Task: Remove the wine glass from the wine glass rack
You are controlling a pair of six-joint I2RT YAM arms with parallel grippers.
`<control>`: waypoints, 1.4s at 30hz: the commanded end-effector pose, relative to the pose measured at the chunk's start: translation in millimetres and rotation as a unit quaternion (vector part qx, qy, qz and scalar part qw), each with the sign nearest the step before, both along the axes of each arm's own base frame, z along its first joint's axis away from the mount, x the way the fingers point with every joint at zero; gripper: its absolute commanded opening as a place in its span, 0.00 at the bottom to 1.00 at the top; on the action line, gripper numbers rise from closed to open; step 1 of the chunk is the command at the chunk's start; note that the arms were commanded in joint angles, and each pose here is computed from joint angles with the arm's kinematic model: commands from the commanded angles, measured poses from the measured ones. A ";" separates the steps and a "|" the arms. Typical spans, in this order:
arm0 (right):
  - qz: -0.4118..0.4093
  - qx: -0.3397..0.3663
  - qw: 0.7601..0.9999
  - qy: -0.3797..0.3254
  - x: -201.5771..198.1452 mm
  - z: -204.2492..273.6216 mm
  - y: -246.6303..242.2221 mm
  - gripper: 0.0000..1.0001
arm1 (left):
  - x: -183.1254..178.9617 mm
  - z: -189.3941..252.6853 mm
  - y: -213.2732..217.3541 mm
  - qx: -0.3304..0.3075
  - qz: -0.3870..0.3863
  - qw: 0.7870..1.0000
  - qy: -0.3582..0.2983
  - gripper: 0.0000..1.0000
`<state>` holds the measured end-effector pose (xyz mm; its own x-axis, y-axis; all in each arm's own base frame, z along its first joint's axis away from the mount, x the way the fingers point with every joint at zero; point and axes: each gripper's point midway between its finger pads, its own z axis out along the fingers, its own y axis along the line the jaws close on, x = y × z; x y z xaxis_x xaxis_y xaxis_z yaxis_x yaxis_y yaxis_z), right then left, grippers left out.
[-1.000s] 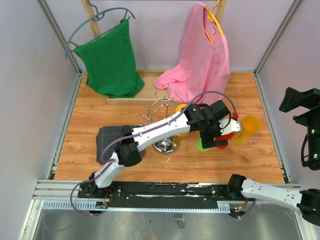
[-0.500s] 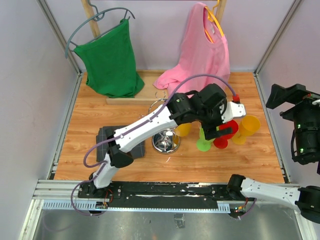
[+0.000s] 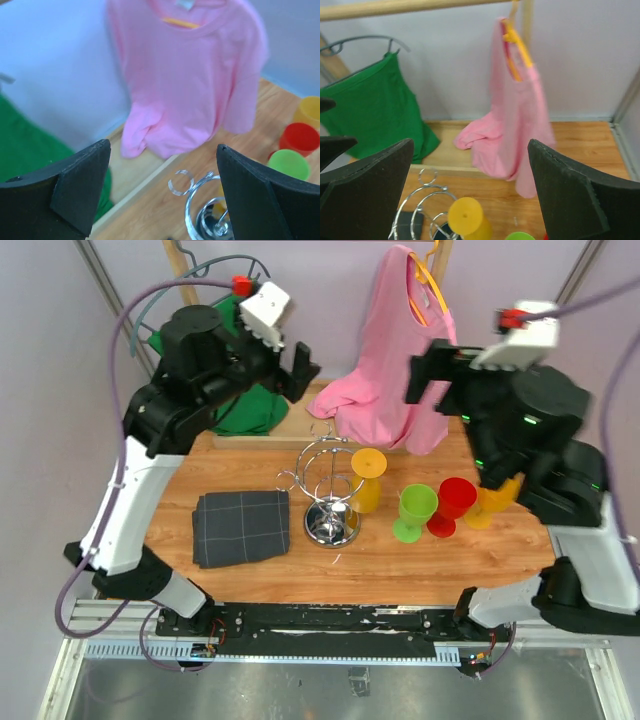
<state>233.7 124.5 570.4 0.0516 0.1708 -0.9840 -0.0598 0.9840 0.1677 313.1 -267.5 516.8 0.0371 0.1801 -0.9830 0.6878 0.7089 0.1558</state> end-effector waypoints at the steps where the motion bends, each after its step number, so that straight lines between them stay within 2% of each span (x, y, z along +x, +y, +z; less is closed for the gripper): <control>1: 0.126 0.029 0.990 0.055 26.4 -29.7 83.3 0.98 | 2.1 -9.6 44.6 -0.017 0.038 0.999 0.010 0.92; 3: 0.180 0.063 0.978 0.083 37.4 -45.1 120.1 0.98 | -7.9 -15.3 65.8 -0.017 0.057 0.998 0.006 0.92; 6: 0.262 0.137 0.947 0.127 51.8 -66.8 164.8 0.99 | -15.5 -33.3 87.6 -0.022 0.090 0.996 0.013 0.92; 9: 0.287 0.215 0.920 0.159 71.3 -81.8 168.5 0.99 | -22.2 -57.7 106.5 -0.031 0.120 0.992 0.030 0.93; 11: 0.284 0.267 0.903 0.178 79.1 -90.3 154.9 0.99 | -24.9 -76.8 117.5 -0.038 0.133 0.989 0.051 0.93; 14: 0.269 0.310 0.889 0.203 80.7 -107.9 128.9 0.99 | -27.9 -108.6 130.0 -0.047 0.144 0.985 0.085 0.94; 23: 0.246 0.353 0.866 0.256 40.4 -164.3 95.0 0.99 | -18.4 -151.5 139.4 -0.115 0.172 0.970 0.129 0.98; 30: 0.201 0.388 0.862 0.256 9.0 -200.7 64.6 1.00 | -4.2 -182.2 147.1 -0.140 0.191 0.957 0.168 0.98; 42: 0.173 0.418 0.845 0.285 8.3 -252.9 63.1 0.96 | 7.1 -191.3 126.6 -0.189 0.140 0.951 0.200 0.99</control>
